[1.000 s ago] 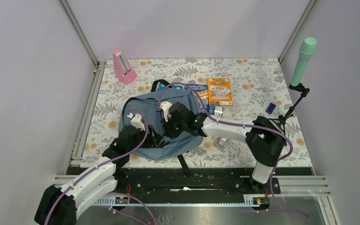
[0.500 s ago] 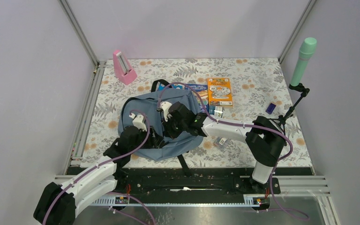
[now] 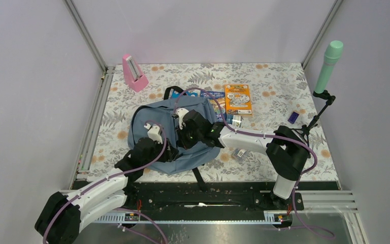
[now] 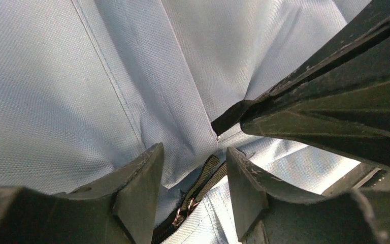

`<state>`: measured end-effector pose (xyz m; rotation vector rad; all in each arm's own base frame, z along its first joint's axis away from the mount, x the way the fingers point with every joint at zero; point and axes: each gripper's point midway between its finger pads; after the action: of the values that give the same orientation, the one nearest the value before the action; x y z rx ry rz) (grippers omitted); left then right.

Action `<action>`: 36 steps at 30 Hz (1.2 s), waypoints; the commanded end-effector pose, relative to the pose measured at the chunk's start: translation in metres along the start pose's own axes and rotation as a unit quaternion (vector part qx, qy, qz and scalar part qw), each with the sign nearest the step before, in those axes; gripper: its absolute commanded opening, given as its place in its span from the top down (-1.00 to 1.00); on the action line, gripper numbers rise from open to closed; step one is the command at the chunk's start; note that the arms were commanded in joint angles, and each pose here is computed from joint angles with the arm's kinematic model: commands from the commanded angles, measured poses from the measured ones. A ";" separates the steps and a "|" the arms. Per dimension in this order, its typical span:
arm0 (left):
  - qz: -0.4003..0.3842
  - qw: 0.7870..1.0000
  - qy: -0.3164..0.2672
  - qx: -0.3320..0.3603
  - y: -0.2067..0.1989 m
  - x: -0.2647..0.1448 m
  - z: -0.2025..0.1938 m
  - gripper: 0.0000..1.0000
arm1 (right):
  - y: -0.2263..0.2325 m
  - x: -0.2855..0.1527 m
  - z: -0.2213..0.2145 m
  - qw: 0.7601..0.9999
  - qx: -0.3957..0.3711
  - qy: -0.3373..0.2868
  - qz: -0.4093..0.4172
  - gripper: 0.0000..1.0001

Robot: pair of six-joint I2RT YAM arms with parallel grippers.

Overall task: Pack the student bag
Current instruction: Unzip the student bag at the center of the board.

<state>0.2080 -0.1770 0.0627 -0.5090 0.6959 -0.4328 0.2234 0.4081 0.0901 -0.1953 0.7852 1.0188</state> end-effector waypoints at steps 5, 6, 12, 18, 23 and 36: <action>0.017 0.999 -0.034 0.021 -0.008 0.010 0.020 0.11 | 0.002 -0.004 0.026 0.998 0.048 -0.041 0.008 0.84; 0.021 0.999 -0.033 0.023 -0.008 0.011 0.019 0.19 | 0.004 -0.003 0.027 0.998 0.051 -0.045 0.013 0.77; 0.033 0.999 -0.025 0.035 -0.009 0.015 0.015 0.45 | 0.008 0.005 0.022 0.997 0.063 -0.037 0.028 0.53; 0.039 0.998 -0.025 0.037 -0.008 0.015 0.014 0.63 | 0.004 0.014 0.012 0.997 0.067 -0.021 0.020 0.35; 0.043 0.998 -0.025 0.037 -0.008 0.016 0.014 0.76 | -0.004 0.018 0.005 0.997 0.070 -0.012 0.000 0.23; 0.058 0.997 -0.024 0.038 -0.005 0.018 0.014 1.00 | -0.009 0.021 0.015 0.995 0.089 -0.027 -0.018 1.00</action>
<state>0.2143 -0.1811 0.0464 -0.3878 0.7213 -0.3459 0.2288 0.4172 0.0730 -0.0528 0.8705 0.9418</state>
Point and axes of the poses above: each gripper's point midway between its finger pads, its own x axis out along the fingers, its own y axis along the line the jaws close on, z = x × y, and after that the axes turned 10 degrees about -x, right-handed
